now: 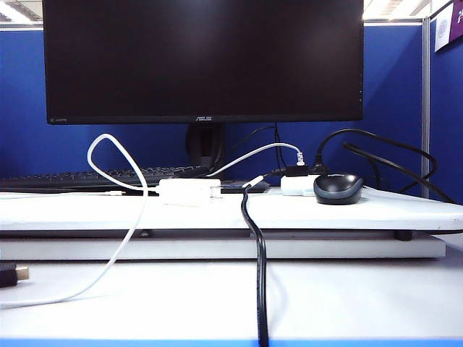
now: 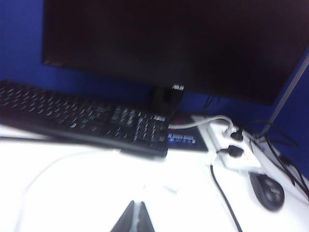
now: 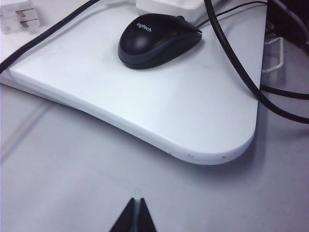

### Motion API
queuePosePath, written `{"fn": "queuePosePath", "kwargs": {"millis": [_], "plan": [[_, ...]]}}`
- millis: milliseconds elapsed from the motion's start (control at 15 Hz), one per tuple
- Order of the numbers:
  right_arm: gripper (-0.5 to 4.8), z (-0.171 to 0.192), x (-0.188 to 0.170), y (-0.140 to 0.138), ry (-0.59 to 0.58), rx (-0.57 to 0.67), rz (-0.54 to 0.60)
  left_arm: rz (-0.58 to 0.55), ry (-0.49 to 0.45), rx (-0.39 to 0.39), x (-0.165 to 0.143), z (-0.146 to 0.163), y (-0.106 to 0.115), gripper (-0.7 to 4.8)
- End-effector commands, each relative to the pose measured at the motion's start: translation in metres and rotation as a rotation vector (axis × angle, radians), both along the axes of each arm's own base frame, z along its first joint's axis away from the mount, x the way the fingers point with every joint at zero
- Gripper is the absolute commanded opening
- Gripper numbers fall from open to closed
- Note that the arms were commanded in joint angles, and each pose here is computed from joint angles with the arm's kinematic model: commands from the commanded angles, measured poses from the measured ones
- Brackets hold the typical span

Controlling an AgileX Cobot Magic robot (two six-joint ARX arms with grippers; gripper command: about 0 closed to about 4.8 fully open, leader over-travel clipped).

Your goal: Pick up the Type-C charging cable and the charging base, insert one end of the Type-C charger into the corresponding slot on the base, and finally place the plugged-in charger back on the table.

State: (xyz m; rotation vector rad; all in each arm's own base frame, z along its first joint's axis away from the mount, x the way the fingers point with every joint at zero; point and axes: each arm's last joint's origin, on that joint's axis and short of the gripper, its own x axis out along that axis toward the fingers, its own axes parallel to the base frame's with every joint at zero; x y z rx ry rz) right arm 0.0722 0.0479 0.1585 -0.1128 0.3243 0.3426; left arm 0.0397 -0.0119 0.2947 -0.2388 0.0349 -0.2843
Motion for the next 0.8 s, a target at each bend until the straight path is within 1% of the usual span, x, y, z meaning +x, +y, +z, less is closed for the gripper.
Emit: {"fn": "queuePosePath", "kwargs": {"millis": [67, 333, 399, 799], "plan": [[-0.01, 0.001, 0.0, 0.0, -0.004, 0.009, 0.002, -0.021, -0.018, -0.001, 0.024, -0.03, -0.008, -0.06], [-0.01, 0.001, 0.0, 0.0, -0.004, 0.009, 0.002, -0.022, 0.066, 0.025, 0.044, -0.079, -0.014, -0.06], [-0.01, 0.001, 0.0, 0.0, -0.004, 0.01, 0.002, -0.022, 0.076, 0.028, 0.046, -0.085, -0.015, -0.06], [-0.01, 0.001, 0.0, 0.0, -0.004, 0.009, 0.002, -0.006, 0.044, 0.023, 0.054, -0.13, -0.017, -0.06]]}}
